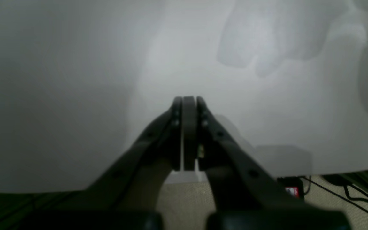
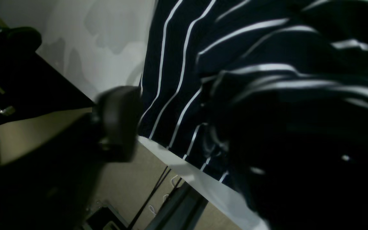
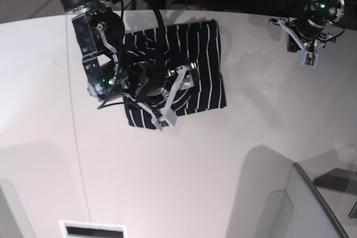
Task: Layout the t-shirt on the table in an organized manner, then fold the t-shirt properly
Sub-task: 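Fold the shirt over onto itself with both grippers into a square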
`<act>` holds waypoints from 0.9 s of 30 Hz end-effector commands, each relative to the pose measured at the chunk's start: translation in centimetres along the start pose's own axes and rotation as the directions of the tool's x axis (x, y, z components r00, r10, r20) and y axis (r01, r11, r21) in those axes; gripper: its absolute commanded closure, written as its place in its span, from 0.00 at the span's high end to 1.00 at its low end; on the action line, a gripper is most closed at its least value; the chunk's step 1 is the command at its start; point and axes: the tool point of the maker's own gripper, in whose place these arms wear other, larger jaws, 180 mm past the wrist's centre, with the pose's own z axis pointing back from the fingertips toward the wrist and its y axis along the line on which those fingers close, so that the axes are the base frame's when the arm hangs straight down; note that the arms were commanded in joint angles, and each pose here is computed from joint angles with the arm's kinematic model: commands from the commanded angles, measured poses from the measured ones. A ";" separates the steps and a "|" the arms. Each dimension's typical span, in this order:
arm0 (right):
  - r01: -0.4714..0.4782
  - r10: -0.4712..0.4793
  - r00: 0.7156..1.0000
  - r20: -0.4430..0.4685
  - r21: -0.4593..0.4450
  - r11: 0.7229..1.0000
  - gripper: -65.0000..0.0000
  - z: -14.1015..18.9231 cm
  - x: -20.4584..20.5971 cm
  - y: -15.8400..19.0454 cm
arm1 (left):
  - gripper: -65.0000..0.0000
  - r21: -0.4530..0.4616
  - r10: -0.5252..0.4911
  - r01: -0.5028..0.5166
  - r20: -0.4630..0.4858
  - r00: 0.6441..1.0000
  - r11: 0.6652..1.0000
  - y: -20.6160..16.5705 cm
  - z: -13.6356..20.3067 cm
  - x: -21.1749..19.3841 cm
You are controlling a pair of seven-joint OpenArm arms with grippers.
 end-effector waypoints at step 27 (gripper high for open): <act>-0.095 0.094 0.996 0.011 0.066 0.993 0.83 -0.5 1.2 3.9 | 0.00 -0.385 -0.095 0.113 0.064 0.993 0.916 -17.0 -5.9 5.0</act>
